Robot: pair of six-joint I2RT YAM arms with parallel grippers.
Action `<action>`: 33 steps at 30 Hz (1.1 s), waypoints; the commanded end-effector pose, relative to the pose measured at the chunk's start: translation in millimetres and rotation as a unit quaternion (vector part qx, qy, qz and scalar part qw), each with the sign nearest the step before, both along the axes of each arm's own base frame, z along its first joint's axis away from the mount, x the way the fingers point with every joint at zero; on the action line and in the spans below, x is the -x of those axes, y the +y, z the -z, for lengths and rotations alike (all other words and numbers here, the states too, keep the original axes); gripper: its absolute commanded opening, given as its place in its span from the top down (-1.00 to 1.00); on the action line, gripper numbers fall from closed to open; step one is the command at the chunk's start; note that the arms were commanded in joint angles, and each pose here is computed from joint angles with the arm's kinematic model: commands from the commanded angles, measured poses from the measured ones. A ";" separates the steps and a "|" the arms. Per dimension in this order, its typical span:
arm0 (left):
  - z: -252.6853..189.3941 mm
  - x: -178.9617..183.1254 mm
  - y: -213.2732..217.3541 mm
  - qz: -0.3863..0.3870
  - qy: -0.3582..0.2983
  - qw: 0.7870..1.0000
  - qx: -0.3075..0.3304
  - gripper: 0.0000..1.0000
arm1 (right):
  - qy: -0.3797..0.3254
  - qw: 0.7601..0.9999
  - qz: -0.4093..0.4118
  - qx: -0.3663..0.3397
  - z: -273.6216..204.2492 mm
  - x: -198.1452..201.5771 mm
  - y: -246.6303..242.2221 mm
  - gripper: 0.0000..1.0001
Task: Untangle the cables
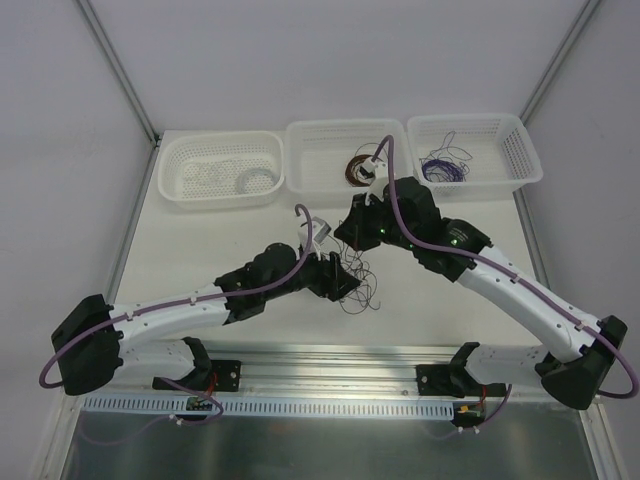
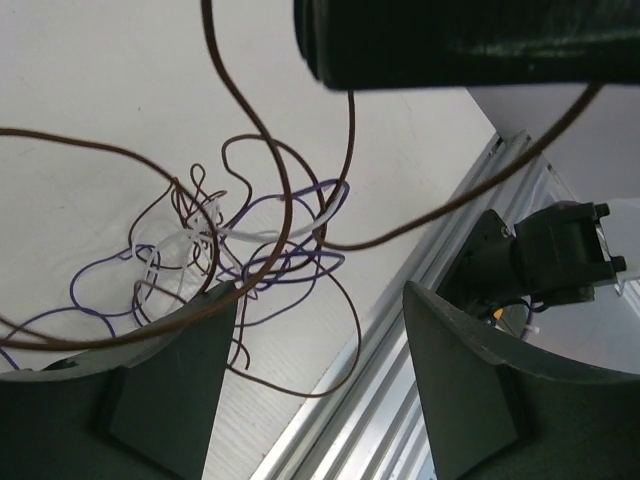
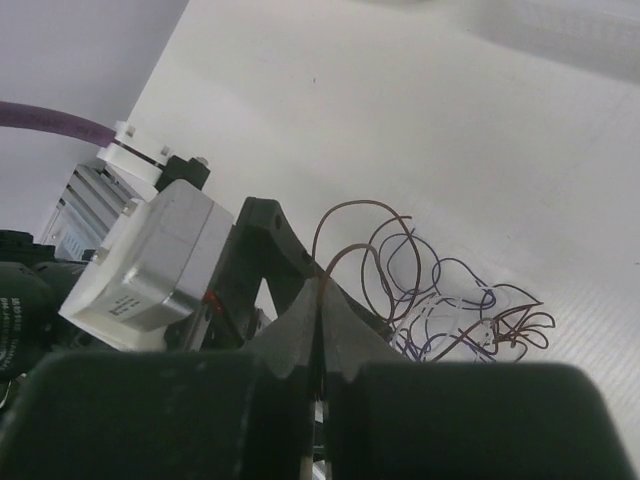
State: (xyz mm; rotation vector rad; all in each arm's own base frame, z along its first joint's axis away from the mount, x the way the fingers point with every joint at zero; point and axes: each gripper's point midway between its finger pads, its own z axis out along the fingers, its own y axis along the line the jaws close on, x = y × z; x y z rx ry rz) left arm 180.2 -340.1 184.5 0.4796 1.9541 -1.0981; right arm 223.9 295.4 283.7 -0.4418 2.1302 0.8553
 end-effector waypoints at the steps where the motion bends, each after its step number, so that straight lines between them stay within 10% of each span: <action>1: -17.7 -12.4 -10.8 -0.023 -0.045 0.998 0.028 -0.36 | -0.018 0.999 0.020 -0.040 -19.2 -1.3 7.3 0.98; 8: 7.5 -34.1 -6.8 -0.119 -0.024 0.992 0.024 -0.17 | -0.018 0.997 0.046 -0.059 -25.4 0.3 7.4 0.99; 18: 42.1 -51.7 17.0 -0.210 -0.004 0.978 0.002 1.00 | -0.036 0.995 0.058 -0.068 -52.3 6.8 -9.2 0.99; 33: 136.0 -49.9 73.6 -0.299 0.150 0.932 -0.137 1.00 | -0.134 0.979 0.148 -0.032 -127.8 -12.7 -100.6 0.99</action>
